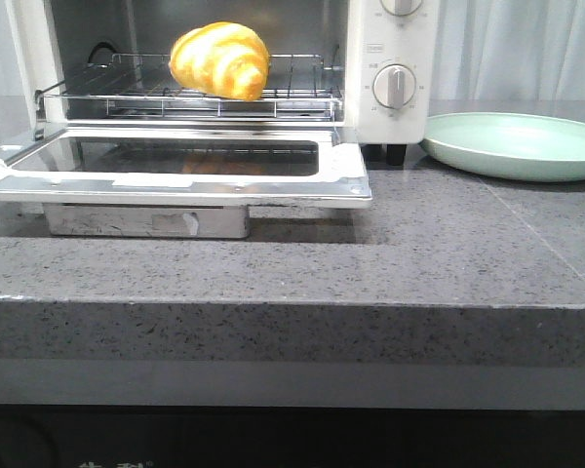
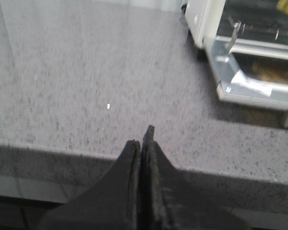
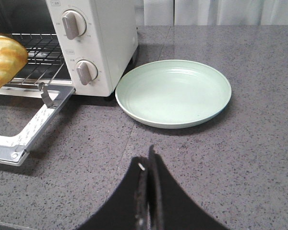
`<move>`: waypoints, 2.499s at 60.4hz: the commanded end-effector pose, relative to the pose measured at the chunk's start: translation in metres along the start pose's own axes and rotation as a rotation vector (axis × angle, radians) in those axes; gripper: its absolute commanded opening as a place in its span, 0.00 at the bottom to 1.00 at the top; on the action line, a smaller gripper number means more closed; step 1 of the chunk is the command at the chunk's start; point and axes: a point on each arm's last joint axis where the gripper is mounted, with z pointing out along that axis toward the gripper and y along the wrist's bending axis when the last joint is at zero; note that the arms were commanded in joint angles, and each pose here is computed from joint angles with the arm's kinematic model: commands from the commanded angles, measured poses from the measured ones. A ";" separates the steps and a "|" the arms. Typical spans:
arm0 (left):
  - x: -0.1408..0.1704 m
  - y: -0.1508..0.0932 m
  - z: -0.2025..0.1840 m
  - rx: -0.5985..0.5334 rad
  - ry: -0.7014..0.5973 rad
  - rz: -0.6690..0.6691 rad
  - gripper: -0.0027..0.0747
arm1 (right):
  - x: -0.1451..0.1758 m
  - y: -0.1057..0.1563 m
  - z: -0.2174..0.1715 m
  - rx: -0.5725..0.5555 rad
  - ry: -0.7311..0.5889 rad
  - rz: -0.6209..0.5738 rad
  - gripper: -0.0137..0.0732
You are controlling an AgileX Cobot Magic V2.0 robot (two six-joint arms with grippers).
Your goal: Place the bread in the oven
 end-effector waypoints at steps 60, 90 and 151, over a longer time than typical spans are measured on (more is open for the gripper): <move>-0.011 0.000 -0.002 0.001 -0.141 -0.033 0.01 | -0.017 0.002 -0.003 -0.007 -0.114 -0.026 0.08; -0.010 0.000 -0.002 0.001 -0.140 -0.033 0.01 | 0.060 -0.016 0.002 0.107 -0.351 -0.074 0.08; -0.010 0.000 -0.002 0.001 -0.140 -0.033 0.01 | 0.109 -0.025 0.004 0.177 -0.228 -0.025 0.08</move>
